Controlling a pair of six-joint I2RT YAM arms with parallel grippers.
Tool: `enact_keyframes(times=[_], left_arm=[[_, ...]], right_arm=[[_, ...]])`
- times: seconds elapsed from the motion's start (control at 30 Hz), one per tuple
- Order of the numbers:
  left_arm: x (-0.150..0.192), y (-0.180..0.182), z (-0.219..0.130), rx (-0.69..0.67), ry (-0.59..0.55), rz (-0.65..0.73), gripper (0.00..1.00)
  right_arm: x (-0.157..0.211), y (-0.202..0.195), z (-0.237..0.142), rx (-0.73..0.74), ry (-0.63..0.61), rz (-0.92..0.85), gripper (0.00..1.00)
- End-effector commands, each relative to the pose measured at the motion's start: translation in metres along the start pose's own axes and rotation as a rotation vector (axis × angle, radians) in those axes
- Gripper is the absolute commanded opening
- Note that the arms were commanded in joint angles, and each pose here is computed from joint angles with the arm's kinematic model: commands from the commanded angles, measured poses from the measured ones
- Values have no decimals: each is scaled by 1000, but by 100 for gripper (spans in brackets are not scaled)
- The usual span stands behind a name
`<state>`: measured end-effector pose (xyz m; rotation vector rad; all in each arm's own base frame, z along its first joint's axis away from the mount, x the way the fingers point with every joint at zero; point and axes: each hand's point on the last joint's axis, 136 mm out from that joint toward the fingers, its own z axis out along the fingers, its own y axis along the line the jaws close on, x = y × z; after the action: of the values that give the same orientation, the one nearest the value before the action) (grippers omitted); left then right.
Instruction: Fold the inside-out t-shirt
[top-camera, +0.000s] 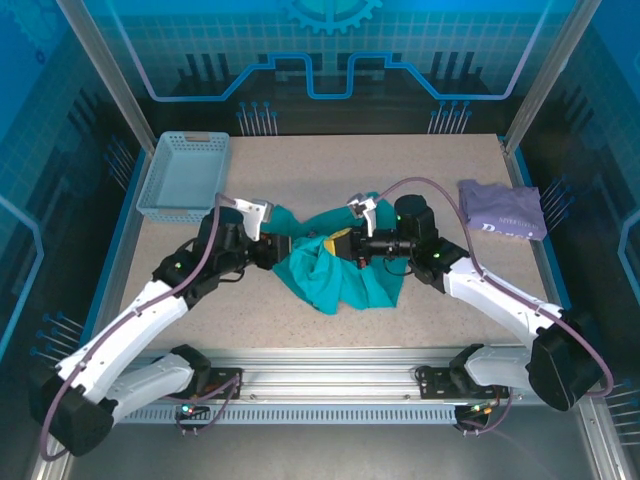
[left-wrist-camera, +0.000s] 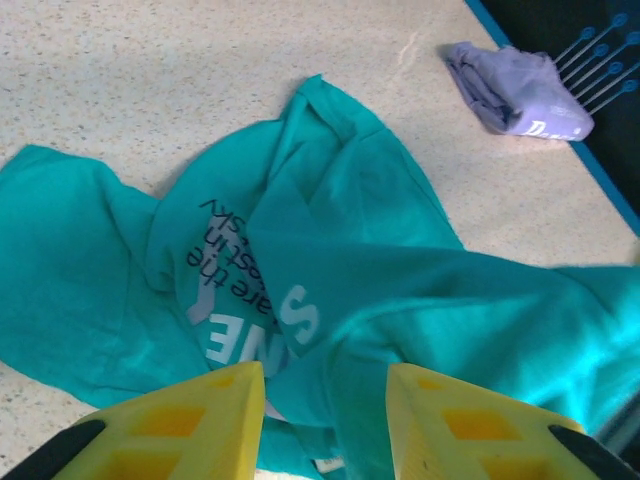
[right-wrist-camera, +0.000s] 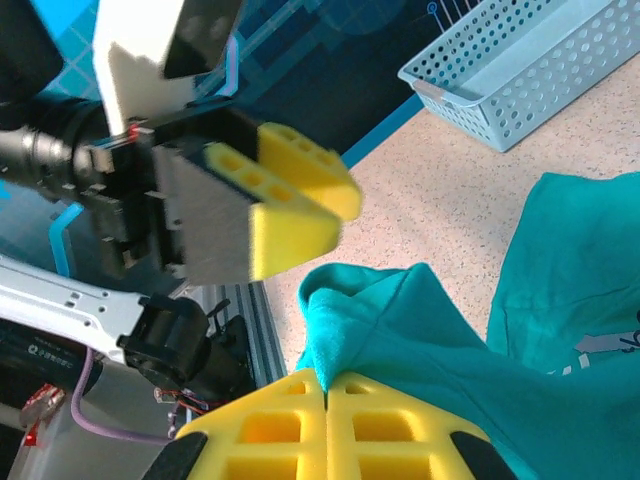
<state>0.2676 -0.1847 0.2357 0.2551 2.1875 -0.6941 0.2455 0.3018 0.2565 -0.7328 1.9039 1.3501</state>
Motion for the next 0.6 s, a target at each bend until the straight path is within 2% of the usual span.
enact_keyframes(times=[0.0,0.17,0.27,0.43,0.57], left_arm=[[1,-22,-18,78,-10,-7,39],[5,-51,-24,194,14,-43,39],[8,-63,-17,224,27,-64,43],[12,-53,11,152,75,-153,46],[11,-56,27,166,93,-187,50]], right_arm=[[-10,-1,1,12,-57,22,0],[-12,-7,-3,57,-78,37,0],[-13,-6,-4,59,-85,32,0],[-13,-4,-7,57,-98,19,0],[-12,-2,-11,61,-104,8,0]])
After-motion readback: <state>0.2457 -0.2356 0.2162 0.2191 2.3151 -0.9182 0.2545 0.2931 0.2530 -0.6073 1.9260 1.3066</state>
